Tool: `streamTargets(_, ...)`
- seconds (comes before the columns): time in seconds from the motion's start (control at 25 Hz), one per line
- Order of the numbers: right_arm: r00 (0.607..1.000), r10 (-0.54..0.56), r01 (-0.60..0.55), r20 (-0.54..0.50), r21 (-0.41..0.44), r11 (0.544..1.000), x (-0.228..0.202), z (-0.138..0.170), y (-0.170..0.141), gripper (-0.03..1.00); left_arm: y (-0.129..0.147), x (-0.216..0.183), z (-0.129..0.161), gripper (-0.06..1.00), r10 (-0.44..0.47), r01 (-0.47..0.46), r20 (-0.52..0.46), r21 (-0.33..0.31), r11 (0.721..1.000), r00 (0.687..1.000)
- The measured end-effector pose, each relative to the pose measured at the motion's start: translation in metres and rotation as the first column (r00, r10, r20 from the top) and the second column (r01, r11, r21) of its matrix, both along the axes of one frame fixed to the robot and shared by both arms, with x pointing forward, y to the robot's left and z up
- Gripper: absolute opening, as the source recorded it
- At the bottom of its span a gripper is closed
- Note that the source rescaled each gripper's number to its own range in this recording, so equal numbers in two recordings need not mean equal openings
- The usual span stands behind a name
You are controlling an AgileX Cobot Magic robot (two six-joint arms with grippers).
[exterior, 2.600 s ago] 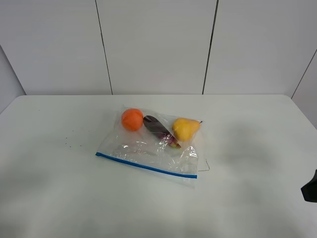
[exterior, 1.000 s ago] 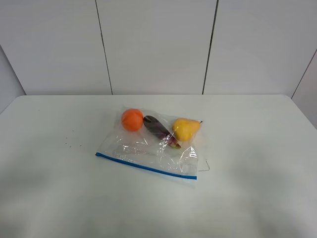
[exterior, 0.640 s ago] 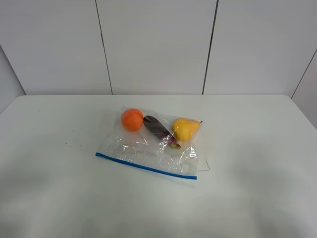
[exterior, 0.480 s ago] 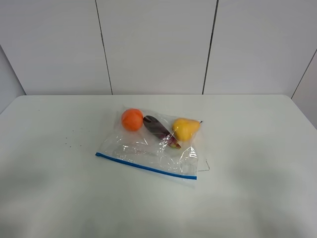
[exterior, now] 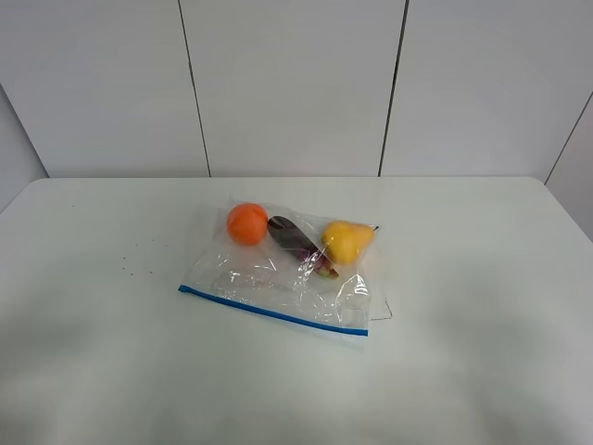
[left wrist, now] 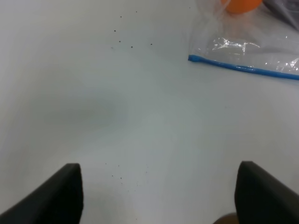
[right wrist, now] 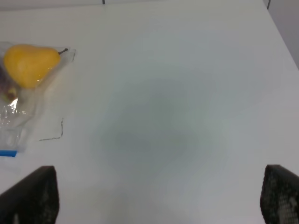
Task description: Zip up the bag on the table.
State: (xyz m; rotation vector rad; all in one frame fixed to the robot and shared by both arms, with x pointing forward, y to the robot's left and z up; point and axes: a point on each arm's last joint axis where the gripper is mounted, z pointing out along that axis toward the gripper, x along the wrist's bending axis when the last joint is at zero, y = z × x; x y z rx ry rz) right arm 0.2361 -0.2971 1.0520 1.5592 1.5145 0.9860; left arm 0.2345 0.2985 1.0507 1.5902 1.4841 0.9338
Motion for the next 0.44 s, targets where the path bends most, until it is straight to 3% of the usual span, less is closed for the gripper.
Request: streamTargets(0.44, 1.000, 0.000, 0.000, 0.000, 0.000, 1.000, 0.0000, 0.0000, 0.0000, 1.00, 0.0000, 0.0000, 0.0000, 0.97, 0.000, 0.000, 0.000, 0.000, 1.000, 1.000)
